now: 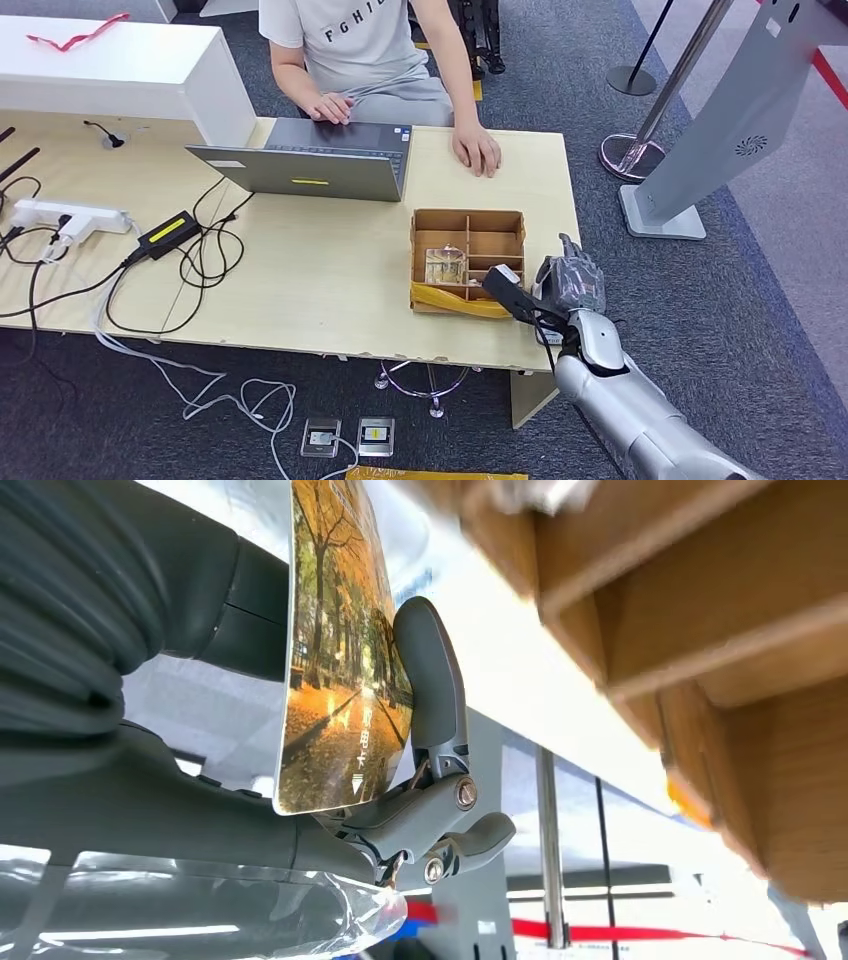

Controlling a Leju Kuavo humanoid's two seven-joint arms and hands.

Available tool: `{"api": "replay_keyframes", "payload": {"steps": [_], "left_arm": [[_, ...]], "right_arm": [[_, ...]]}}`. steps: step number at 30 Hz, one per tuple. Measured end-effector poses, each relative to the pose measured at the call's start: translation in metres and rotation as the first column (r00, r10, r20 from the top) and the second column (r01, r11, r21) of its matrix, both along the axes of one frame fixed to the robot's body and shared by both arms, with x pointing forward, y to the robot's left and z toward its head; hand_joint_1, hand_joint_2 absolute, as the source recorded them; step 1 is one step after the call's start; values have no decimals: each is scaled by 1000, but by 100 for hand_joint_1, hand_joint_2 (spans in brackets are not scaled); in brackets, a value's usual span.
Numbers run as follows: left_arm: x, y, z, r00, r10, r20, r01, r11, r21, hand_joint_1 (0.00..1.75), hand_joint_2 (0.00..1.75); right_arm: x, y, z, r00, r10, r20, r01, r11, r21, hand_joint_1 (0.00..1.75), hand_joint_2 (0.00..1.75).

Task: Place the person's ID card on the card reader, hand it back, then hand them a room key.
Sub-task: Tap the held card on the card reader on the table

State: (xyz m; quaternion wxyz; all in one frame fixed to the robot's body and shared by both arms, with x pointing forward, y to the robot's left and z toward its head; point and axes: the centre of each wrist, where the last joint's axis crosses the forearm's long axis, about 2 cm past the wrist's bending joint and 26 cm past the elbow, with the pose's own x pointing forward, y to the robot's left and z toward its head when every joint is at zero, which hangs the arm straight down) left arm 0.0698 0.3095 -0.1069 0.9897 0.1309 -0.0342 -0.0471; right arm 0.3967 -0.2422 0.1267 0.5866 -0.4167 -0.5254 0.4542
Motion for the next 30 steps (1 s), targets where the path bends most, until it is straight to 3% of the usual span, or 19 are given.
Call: {"api": "replay_keyframes", "payload": {"steps": [18,30], "left_arm": [[0,-3,0,999,25,-20,-25,1000,14,0,0],[0,-5,0,995,58,-77,-56,998,25,0,0]], "right_arm": [[23,6,37,999,6,49,-5,1000,-24,175,175],[16,7,24,1000,-5,10,5,1000,11,175,175]]}}
